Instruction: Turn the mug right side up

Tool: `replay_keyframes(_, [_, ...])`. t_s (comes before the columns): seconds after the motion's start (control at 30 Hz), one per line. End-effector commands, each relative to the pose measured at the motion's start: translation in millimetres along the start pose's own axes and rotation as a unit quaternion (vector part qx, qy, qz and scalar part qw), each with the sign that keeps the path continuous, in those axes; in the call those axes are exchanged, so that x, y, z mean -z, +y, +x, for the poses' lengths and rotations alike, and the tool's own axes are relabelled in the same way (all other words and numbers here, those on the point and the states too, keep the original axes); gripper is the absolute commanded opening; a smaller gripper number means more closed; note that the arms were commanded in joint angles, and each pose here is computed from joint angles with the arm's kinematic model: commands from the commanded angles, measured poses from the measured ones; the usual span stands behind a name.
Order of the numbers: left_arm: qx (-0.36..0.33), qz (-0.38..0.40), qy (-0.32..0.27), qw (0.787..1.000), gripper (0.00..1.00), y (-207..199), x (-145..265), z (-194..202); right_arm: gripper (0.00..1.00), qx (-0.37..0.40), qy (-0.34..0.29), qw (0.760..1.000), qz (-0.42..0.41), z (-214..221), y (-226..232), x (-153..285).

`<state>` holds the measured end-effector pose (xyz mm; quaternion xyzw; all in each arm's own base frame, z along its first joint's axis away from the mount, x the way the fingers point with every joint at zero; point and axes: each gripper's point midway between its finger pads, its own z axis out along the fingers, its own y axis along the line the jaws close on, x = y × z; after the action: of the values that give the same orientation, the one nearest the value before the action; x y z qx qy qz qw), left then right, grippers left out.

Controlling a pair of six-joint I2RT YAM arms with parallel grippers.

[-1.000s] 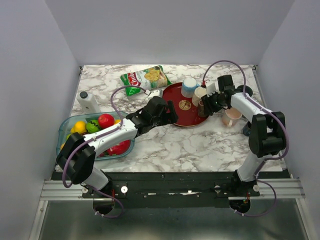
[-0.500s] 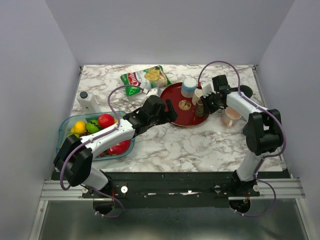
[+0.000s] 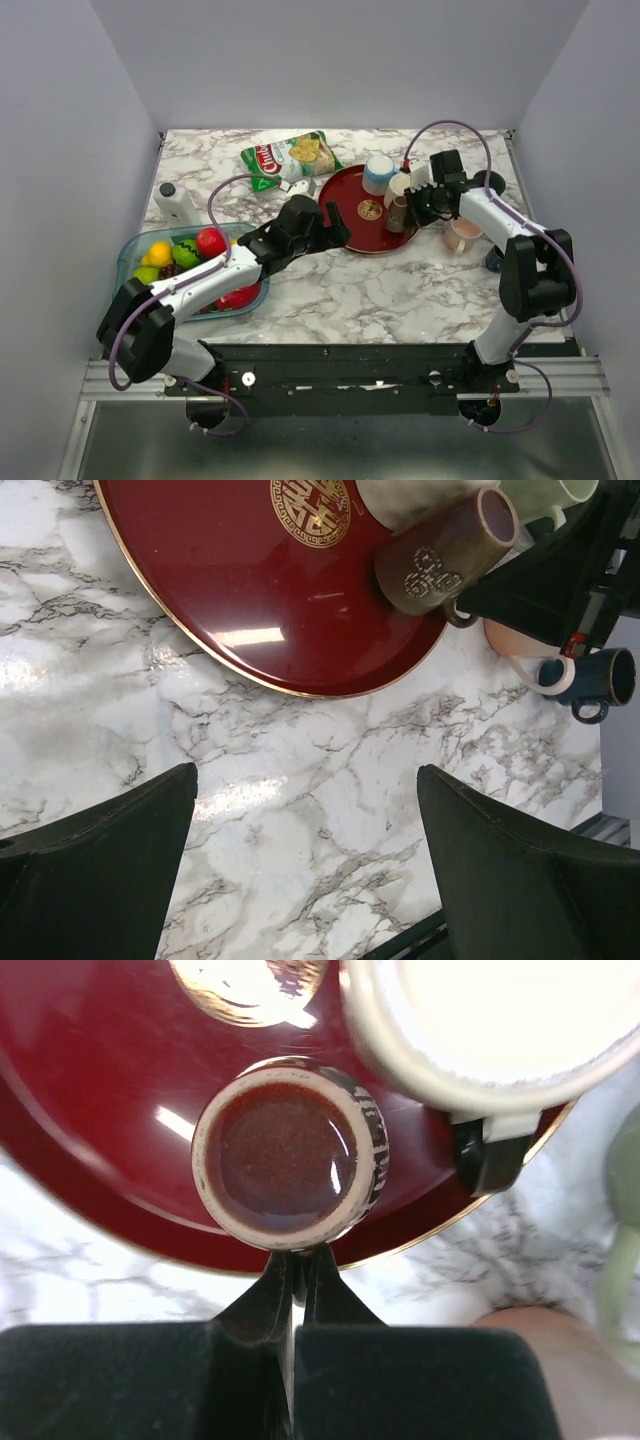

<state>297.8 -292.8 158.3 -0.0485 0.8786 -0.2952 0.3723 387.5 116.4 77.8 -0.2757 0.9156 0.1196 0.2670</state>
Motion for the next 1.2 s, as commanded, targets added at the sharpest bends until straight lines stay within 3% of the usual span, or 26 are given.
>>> replay_keyframes(0.0, [0.006,0.032,-0.014,0.999,0.99,-7,17,-5,0.01,-0.054,-0.111,0.988,-0.088,-42,45,34])
replay_keyframes(0.2, [0.000,0.111,-0.038,0.993,0.99,-27,40,-9,0.01,-0.166,-0.225,0.940,-0.194,-86,98,103])
replay_keyframes(0.33, [-0.015,0.204,-0.060,0.977,0.99,-55,65,-14,0.01,-0.202,-0.323,0.881,-0.280,-113,135,165])
replay_keyframes(0.63, [-0.049,0.435,-0.120,0.891,0.98,-134,145,-33,0.01,-0.236,-0.385,0.791,-0.413,-118,205,255])
replay_keyframes(0.83, [-0.041,0.515,-0.149,0.843,0.87,-163,189,-49,0.01,-0.223,-0.387,0.766,-0.462,-122,245,282])
replay_keyframes(1.17, [-0.024,0.532,-0.147,0.833,0.70,-161,209,-46,0.01,-0.204,-0.388,0.748,-0.498,-124,264,299])
